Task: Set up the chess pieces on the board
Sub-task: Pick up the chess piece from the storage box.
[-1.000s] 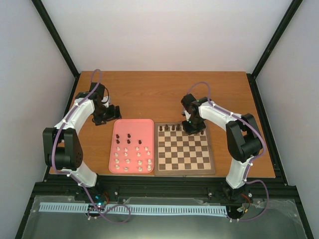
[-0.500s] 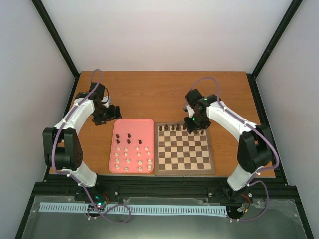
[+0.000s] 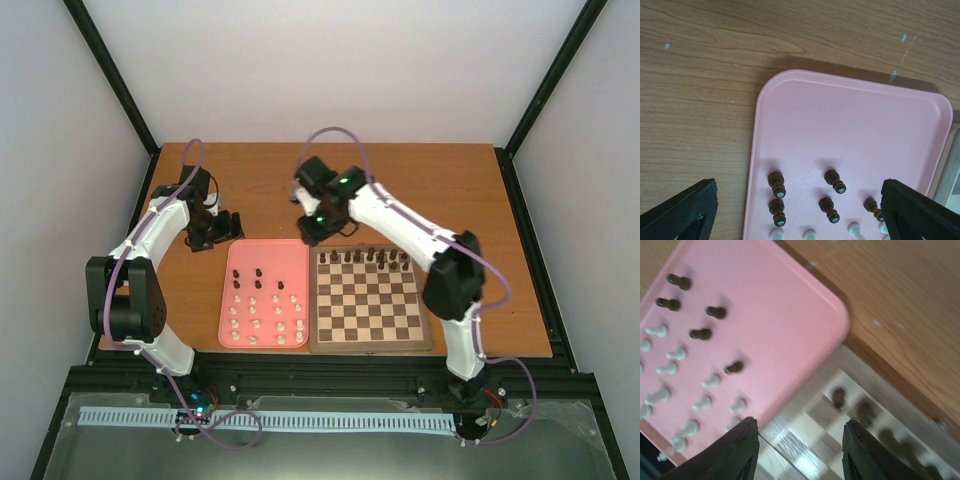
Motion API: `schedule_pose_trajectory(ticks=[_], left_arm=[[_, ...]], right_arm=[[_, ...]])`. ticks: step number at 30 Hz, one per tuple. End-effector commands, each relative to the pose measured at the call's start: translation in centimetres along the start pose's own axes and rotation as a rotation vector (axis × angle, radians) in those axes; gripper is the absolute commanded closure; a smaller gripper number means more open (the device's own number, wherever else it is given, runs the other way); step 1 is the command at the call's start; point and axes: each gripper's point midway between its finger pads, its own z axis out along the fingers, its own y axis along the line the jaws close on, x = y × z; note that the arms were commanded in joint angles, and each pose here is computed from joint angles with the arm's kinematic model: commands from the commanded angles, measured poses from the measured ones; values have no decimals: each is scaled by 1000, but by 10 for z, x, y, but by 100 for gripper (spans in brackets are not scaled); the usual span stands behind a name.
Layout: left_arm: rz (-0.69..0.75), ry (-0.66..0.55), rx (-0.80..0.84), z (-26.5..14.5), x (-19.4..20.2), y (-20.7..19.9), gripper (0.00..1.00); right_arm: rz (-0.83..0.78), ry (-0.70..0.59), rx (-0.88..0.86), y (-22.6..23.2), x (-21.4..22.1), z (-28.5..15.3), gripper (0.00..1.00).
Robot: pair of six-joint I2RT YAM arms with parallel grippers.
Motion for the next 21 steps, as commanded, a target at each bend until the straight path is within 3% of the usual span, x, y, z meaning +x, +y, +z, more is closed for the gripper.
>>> schedule_pose_trajectory(ticks=[1, 9, 21], left_arm=[[18, -33, -2, -8, -9, -3, 0], [3, -22, -18, -5, -3, 2, 0], [0, -11, 7, -2, 1, -1, 0]], right_arm=[[-115, 38, -62, 47, -17, 30, 54], [-214, 133, -192, 95, -6, 82, 54], [-248, 258, -213, 112, 25, 134, 55]])
